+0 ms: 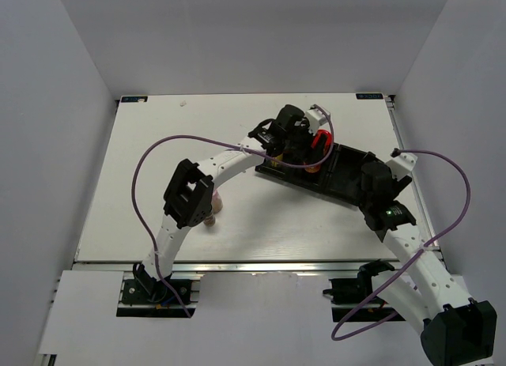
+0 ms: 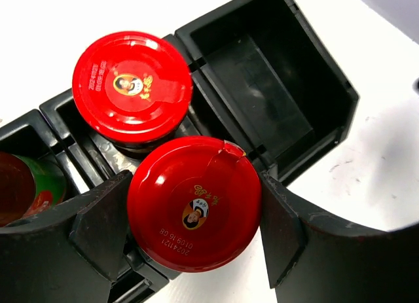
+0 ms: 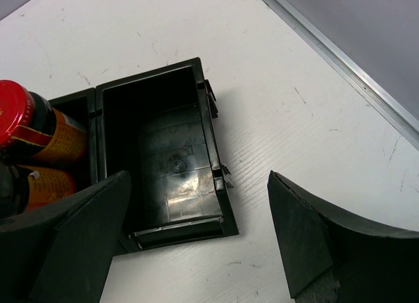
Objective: Organize the condiment bottles
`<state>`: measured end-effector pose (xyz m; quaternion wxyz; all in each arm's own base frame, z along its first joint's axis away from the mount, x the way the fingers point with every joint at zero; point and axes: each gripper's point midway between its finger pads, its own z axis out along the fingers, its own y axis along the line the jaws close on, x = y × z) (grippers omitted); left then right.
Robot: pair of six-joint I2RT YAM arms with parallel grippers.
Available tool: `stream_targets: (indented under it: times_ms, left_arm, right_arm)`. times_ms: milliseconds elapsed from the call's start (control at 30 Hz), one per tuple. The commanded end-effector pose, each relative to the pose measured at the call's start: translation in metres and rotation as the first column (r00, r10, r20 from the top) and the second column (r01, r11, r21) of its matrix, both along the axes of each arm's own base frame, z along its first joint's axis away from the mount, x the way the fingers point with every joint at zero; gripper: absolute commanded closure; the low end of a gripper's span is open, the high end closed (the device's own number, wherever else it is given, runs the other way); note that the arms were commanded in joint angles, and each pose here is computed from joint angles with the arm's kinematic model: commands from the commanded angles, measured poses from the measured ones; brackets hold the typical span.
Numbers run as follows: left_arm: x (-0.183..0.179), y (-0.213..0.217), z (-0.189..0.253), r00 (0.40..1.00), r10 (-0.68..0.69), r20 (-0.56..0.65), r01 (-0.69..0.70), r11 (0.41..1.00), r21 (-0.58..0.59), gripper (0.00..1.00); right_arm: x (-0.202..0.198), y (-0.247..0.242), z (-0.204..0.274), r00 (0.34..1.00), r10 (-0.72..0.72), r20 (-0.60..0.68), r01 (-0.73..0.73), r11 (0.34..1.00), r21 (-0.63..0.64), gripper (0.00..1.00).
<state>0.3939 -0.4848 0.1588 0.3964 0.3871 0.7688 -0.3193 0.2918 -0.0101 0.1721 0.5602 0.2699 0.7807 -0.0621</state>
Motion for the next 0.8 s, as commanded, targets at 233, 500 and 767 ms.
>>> stream_targets:
  times_ms: [233, 500, 767]
  left_arm:
    - [0.006, -0.01, 0.05, 0.994, -0.013, 0.108, 0.025, 0.993, -0.116, 0.14]
    - [0.003, -0.007, 0.06, 0.994, -0.01, 0.106, 0.023, 0.992, -0.121, 0.02]
    - [-0.013, 0.025, 0.117, 0.981, 0.05, 0.187, -0.019, 0.987, -0.161, 0.02]
  right_arm:
    - [0.007, 0.003, 0.008, 0.999, 0.03, 0.027, -0.029, 0.999, -0.013, 0.11]
    - [0.008, 0.009, 0.009, 0.997, 0.081, 0.02, -0.081, 0.997, -0.015, 0.11]
    - [0.02, 0.041, 0.035, 0.958, 0.27, 0.094, -0.271, 0.963, 0.0, 0.11]
